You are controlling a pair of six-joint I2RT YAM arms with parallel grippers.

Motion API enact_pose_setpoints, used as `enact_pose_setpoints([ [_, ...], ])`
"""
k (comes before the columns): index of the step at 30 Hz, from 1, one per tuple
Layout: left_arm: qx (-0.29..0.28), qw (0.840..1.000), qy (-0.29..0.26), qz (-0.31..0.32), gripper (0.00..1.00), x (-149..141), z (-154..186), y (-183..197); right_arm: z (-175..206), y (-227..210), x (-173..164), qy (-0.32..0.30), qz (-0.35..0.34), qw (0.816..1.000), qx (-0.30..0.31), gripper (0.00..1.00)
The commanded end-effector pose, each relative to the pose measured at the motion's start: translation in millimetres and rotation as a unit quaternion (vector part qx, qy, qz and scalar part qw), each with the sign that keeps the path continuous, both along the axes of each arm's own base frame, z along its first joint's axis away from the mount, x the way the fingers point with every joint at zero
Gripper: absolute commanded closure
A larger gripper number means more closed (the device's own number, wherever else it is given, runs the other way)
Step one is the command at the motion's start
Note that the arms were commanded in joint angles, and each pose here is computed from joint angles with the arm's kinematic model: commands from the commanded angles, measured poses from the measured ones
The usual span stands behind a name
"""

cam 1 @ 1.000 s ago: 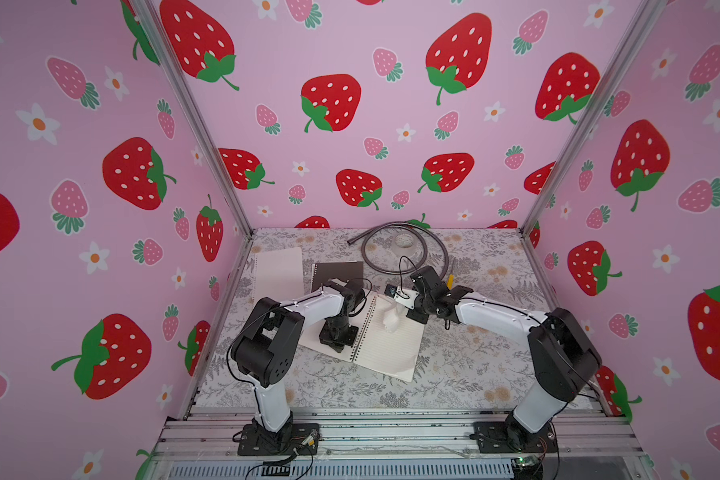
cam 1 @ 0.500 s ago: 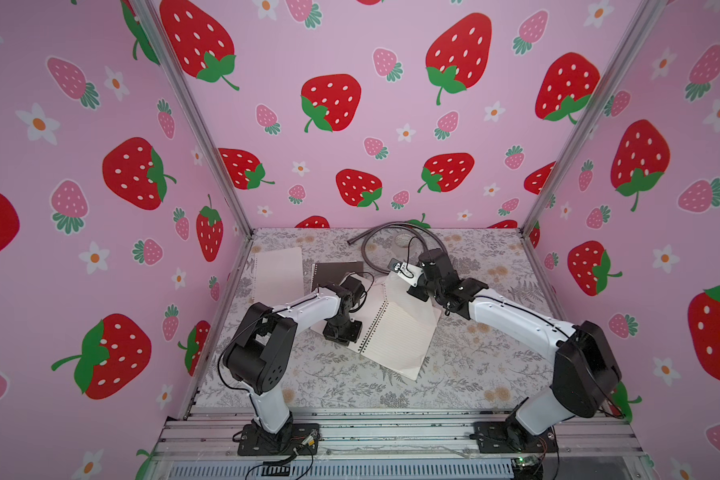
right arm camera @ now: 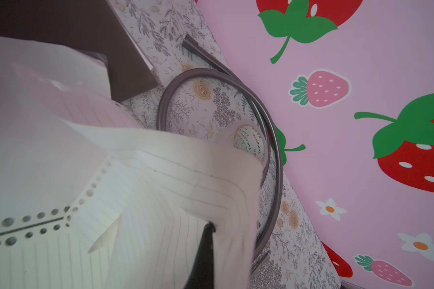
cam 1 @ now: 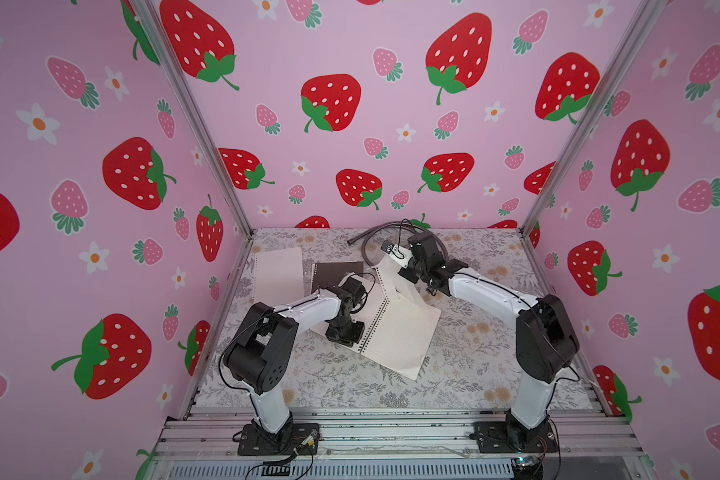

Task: Tear off pages from different notebooks
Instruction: Tear off the paper from the notebook.

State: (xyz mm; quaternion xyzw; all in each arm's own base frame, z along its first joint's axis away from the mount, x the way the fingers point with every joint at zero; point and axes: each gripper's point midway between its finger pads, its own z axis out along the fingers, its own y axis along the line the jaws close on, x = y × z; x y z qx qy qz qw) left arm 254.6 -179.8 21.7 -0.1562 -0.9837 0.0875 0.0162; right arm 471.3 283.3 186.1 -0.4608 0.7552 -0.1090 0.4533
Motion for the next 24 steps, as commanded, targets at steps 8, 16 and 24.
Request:
enact_pose_setpoints([
  [8, -0.003, 0.999, -0.033, -0.03, 1.0, 7.2, 12.9, -9.9, -7.2, 4.7, 55.0, -0.004, -0.02, 1.0, 0.02, 1.0],
  [16, -0.167, 0.977, -0.107, -0.075, 1.0, 42.4, 102.1, -78.7, -13.3, 7.3, 50.3, 0.008, -0.012, 0.999, 0.029, 1.0],
  [24, -0.182, 0.971, -0.054, -0.147, 1.0, 48.4, 62.9, -139.1, -10.1, 2.5, 49.3, 0.008, -0.028, 0.999, 0.04, 1.0],
])
